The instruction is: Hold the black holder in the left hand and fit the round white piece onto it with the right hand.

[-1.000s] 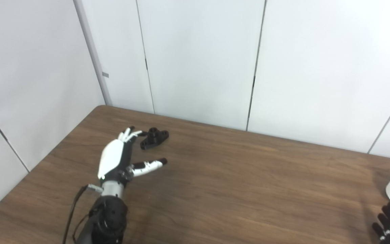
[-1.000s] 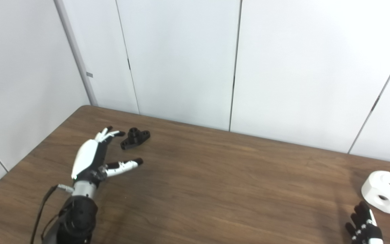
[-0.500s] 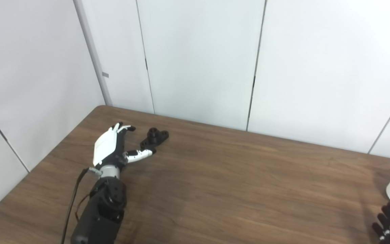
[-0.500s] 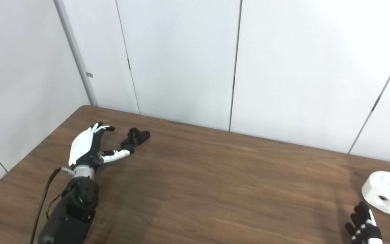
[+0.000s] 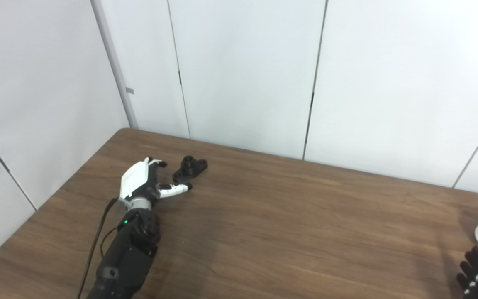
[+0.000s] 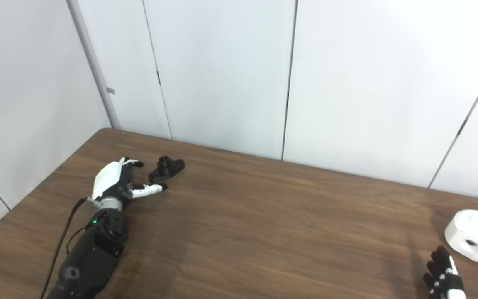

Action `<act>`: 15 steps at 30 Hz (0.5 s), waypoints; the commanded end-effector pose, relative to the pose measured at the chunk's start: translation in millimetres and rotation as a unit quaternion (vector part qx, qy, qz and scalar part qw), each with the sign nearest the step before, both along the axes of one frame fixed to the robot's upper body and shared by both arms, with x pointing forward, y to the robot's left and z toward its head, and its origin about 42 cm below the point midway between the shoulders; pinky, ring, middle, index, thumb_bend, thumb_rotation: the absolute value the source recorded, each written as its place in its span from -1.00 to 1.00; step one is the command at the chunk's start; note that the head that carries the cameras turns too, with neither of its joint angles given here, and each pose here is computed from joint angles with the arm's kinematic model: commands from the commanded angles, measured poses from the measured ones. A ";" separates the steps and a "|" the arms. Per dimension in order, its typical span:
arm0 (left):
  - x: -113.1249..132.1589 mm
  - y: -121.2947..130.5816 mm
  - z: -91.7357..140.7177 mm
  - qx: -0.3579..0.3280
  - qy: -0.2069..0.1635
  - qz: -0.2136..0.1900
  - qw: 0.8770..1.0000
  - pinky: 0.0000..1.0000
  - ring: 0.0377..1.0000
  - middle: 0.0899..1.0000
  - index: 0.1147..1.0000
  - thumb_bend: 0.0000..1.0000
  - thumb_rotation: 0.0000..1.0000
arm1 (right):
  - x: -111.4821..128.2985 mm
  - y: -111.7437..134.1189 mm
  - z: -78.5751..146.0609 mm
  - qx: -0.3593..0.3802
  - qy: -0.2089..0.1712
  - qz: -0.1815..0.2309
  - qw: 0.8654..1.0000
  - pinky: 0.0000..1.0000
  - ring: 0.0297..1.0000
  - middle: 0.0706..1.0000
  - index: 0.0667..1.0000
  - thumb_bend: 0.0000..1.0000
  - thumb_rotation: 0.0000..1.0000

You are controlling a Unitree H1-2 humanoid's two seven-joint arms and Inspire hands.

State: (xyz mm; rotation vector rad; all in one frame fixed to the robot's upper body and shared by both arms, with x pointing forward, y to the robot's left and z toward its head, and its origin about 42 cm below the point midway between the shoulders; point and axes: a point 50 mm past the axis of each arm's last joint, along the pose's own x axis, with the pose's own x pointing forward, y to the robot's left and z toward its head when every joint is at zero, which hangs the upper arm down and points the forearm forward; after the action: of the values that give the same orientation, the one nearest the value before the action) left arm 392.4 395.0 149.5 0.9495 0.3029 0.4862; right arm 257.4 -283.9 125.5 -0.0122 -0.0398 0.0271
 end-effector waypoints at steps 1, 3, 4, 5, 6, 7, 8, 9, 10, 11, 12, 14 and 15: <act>18.8 8.6 32.9 0.027 -0.040 0.002 0.999 1.00 1.00 0.93 0.55 0.87 -0.18 | 0.7 2.9 8.4 0.000 -0.019 0.005 1.000 1.00 1.00 1.00 1.00 0.10 1.00; 23.3 8.9 31.6 0.030 -0.033 0.002 0.999 1.00 1.00 0.92 0.55 0.87 -0.20 | 0.2 3.5 8.4 0.001 -0.019 0.004 1.000 1.00 1.00 1.00 1.00 0.10 1.00; 25.2 9.2 30.9 0.030 -0.030 0.002 0.999 1.00 1.00 0.92 0.54 0.87 -0.20 | -0.1 3.9 8.6 0.001 -0.019 0.004 1.000 1.00 1.00 1.00 1.00 0.09 1.00; 27.3 9.4 30.2 0.029 -0.027 0.001 0.999 1.00 1.00 0.91 0.54 0.87 -0.20 | -0.4 4.1 8.5 0.002 -0.019 0.003 1.000 1.00 1.00 1.00 1.00 0.10 1.00; 28.9 9.2 29.7 0.027 -0.023 0.001 0.999 1.00 1.00 0.92 0.54 0.87 -0.20 | -0.7 4.2 8.3 0.003 -0.019 0.002 1.000 1.00 1.00 1.00 1.00 0.11 1.00; 30.7 8.6 29.1 0.025 -0.020 0.002 0.999 1.00 1.00 0.92 0.54 0.87 -0.20 | -0.8 4.2 8.2 0.004 -0.019 0.001 1.000 1.00 1.00 1.00 1.00 0.11 1.00; 32.3 8.1 28.4 0.024 -0.018 0.002 1.000 1.00 1.00 0.92 0.54 0.87 -0.21 | -1.2 4.3 8.2 0.004 -0.020 0.001 1.000 1.00 1.00 1.00 1.00 0.10 1.00; 33.8 7.3 27.8 0.025 -0.016 0.002 1.000 1.00 1.00 0.92 0.54 0.87 -0.22 | -1.5 4.3 8.3 0.004 -0.021 0.001 1.000 1.00 1.00 1.00 1.00 0.09 1.00; 35.0 6.5 27.4 0.025 -0.015 0.001 1.000 1.00 1.00 0.91 0.53 0.87 -0.22 | -1.9 4.4 8.4 0.004 -0.021 0.000 1.000 1.00 1.00 1.00 1.00 0.08 1.00; 36.2 5.0 27.2 0.024 -0.014 -0.001 1.000 1.00 1.00 0.92 0.53 0.86 -0.22 | -2.5 4.6 8.8 0.004 -0.020 -0.001 1.000 1.00 1.00 1.00 1.00 0.08 1.00; 37.1 3.6 27.0 0.023 -0.015 -0.003 1.000 1.00 1.00 0.92 0.53 0.85 -0.24 | -3.0 4.6 9.1 0.003 -0.020 -0.002 1.000 1.00 1.00 1.00 1.00 0.08 1.00; 38.7 1.1 26.5 0.024 -0.016 -0.006 1.000 1.00 1.00 0.91 0.52 0.85 -0.26 | -3.7 4.2 9.0 0.000 -0.019 -0.002 1.000 1.00 1.00 1.00 1.00 0.08 1.00; 39.4 -0.1 26.3 0.025 -0.015 -0.007 1.000 1.00 1.00 0.91 0.52 0.85 -0.26 | -4.0 4.1 8.8 0.000 -0.018 -0.002 1.000 1.00 1.00 1.00 1.00 0.08 1.00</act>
State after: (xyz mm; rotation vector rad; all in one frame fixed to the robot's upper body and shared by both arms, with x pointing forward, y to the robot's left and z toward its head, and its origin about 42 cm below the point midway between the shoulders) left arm 417.8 392.3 150.3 0.9733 0.3327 0.4674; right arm 253.1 -282.4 125.7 -0.0110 -0.0399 0.0215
